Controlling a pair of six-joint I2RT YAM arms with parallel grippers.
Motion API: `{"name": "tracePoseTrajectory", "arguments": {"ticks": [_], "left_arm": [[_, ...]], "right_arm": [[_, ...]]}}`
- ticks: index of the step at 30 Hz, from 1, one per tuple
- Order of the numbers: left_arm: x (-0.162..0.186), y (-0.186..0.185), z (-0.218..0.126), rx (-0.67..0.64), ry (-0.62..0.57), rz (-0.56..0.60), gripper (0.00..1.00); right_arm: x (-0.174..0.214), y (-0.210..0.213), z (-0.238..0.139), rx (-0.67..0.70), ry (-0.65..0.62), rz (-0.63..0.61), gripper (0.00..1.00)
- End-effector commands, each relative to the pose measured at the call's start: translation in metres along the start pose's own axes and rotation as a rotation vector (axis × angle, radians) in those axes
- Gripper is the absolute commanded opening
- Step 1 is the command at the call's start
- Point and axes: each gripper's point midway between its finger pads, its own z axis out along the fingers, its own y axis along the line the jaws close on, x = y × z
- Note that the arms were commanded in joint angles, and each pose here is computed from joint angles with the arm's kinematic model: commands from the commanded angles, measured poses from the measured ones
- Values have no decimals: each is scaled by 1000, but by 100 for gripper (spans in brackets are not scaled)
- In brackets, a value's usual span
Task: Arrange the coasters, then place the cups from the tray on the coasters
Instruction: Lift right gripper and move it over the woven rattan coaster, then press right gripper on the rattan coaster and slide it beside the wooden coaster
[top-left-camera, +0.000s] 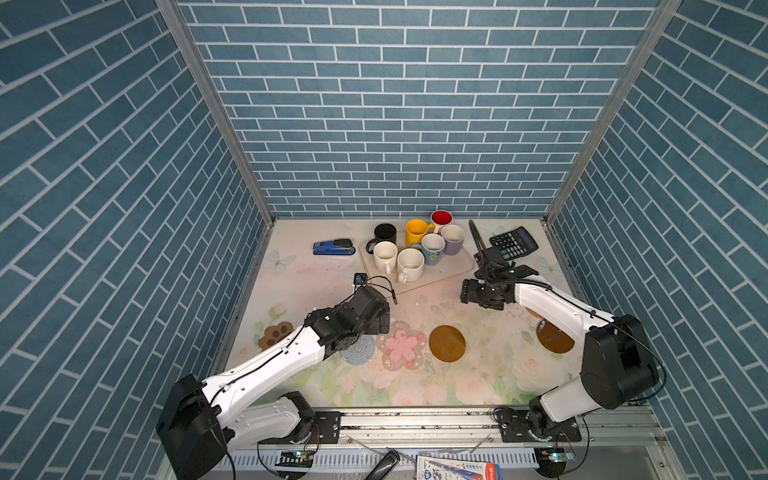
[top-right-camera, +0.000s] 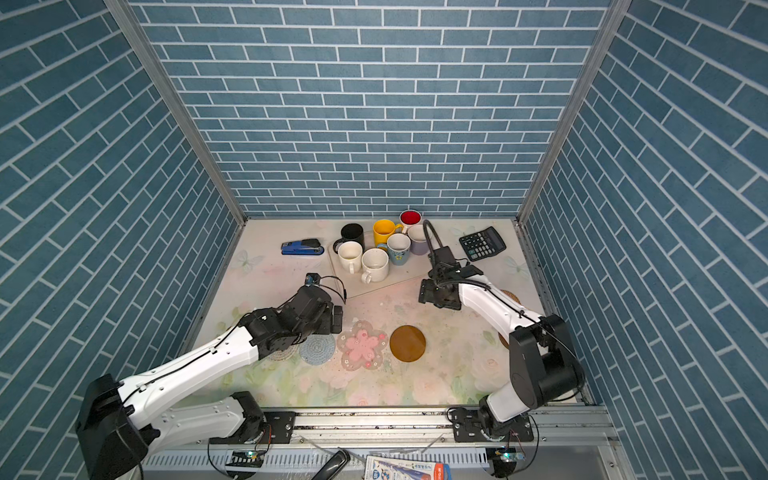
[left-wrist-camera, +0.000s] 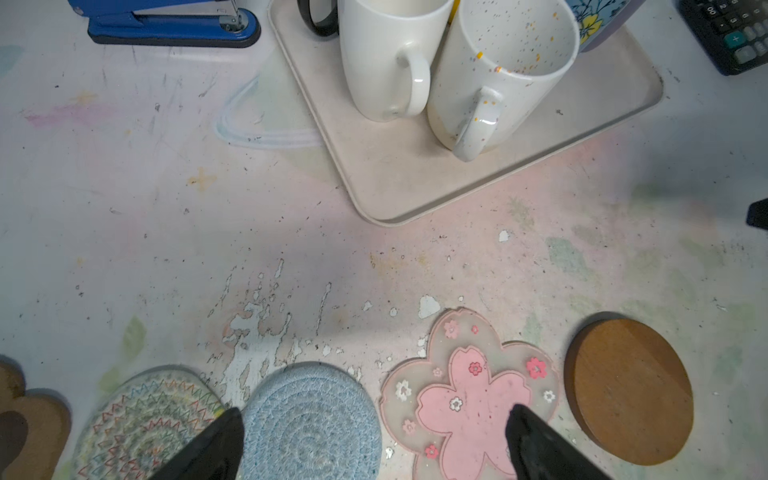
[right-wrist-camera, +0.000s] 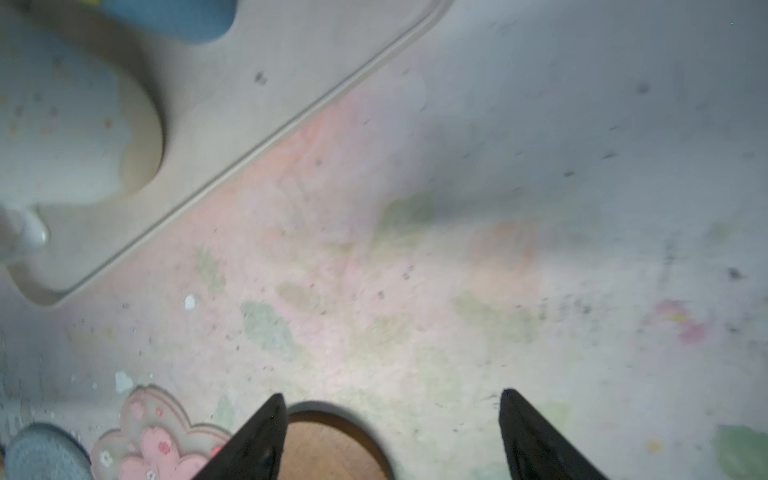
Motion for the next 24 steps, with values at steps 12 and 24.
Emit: {"name": "tracePoseTrajectory", "arguments": {"ticks": [12,24], "left_arm": [[-25,-26,3,11,53,52,99],[-36,-29,5,-23,68,78,99]], "right_arm": [[-77,-124,-4,135,-147,303,57],[-94,-185,25,205,-105,438,0]]}}
